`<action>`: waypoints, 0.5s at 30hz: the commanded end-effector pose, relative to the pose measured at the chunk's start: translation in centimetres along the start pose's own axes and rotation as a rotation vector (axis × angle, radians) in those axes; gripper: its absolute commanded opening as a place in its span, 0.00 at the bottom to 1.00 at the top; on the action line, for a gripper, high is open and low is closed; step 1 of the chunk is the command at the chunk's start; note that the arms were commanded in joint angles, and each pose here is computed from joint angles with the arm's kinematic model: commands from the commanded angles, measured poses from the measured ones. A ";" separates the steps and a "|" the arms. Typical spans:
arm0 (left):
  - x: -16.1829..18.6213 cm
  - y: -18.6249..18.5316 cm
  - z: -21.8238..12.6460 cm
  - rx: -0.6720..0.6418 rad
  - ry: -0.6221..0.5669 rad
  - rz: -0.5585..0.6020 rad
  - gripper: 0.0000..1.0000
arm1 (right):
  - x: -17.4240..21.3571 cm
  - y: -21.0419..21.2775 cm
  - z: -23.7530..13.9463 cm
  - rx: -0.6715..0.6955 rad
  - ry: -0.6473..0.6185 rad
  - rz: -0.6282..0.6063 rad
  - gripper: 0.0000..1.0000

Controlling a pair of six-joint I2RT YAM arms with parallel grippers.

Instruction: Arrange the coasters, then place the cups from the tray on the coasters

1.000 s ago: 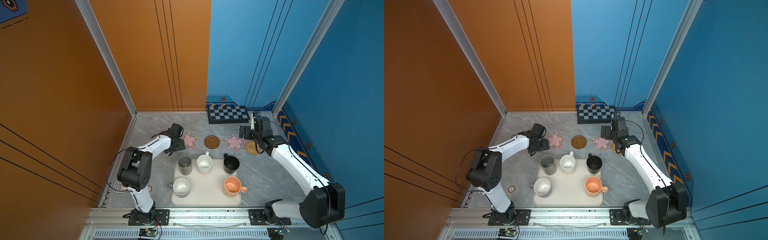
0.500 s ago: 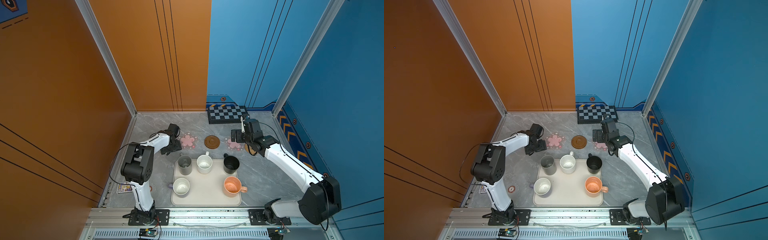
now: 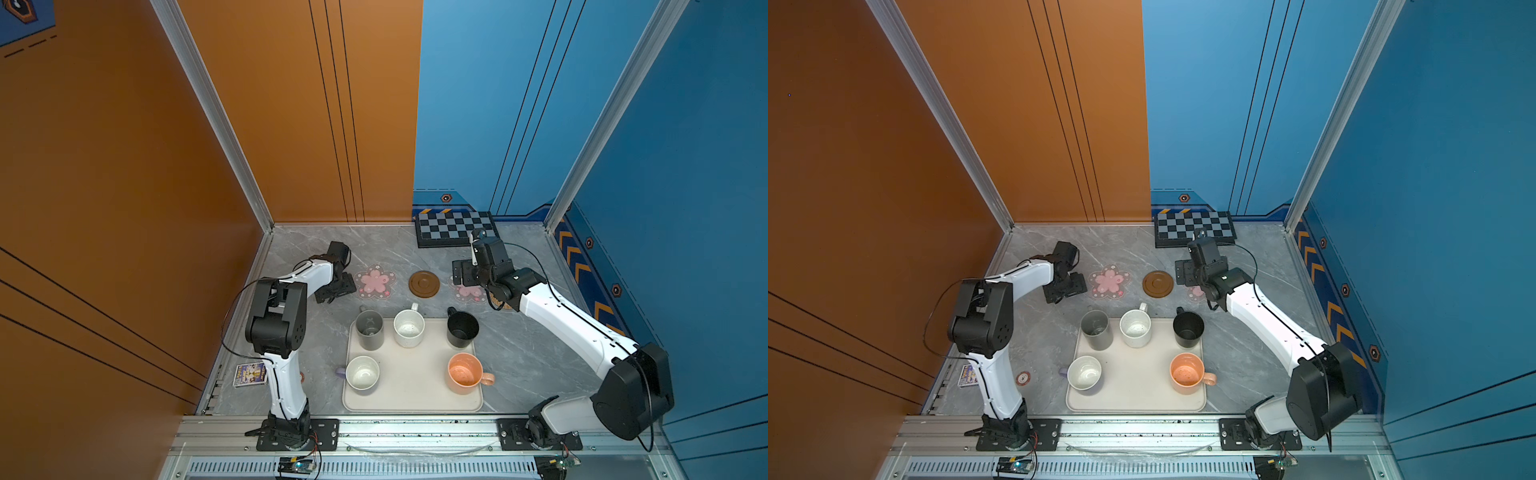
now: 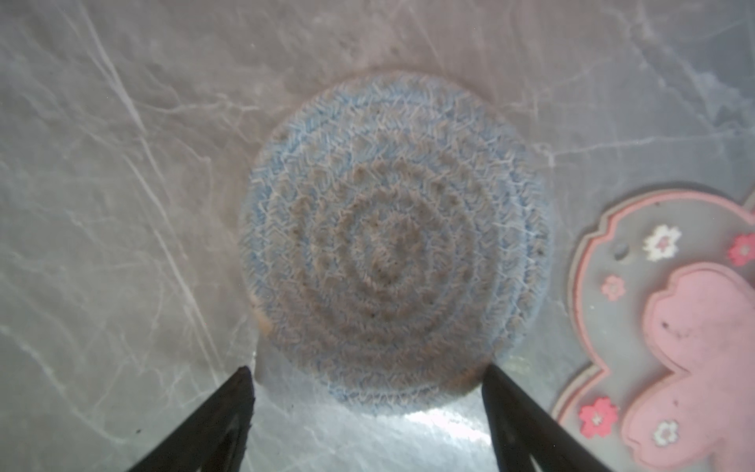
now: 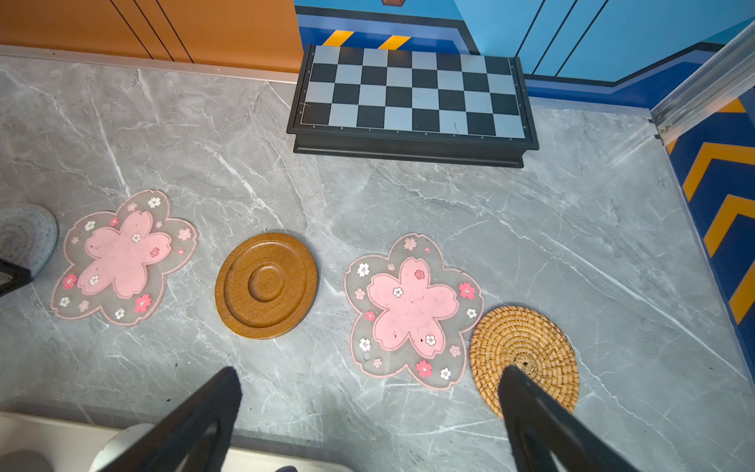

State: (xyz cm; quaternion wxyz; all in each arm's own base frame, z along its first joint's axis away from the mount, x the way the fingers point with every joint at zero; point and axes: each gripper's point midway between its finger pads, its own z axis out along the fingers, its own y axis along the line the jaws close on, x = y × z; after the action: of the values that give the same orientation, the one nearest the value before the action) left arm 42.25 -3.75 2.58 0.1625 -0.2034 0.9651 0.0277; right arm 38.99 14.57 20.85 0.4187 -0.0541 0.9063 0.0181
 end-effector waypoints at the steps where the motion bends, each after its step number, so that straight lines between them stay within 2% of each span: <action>1: 0.4 1.3 1.4 -0.026 0.053 -0.005 0.87 | -0.2 -0.1 -0.3 0.033 0.014 -0.040 1.00; 3: -0.1 1.6 1.8 -0.025 0.053 -0.008 0.87 | -0.1 0.1 -0.2 0.033 0.017 -0.047 1.00; 4: -0.5 1.8 2.0 -0.023 0.052 -0.011 0.83 | -0.1 0.2 -0.1 0.032 0.020 -0.051 1.00; 15: -3.6 1.9 3.2 0.004 0.038 -0.045 0.79 | 0.1 1.5 0.4 0.036 0.040 -0.086 1.00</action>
State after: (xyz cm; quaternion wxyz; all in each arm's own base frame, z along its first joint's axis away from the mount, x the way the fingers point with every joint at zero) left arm 46.05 -0.45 2.55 0.1770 -0.2324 0.9563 0.0144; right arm 39.02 16.28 20.29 0.4059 -0.0819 0.9102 0.0035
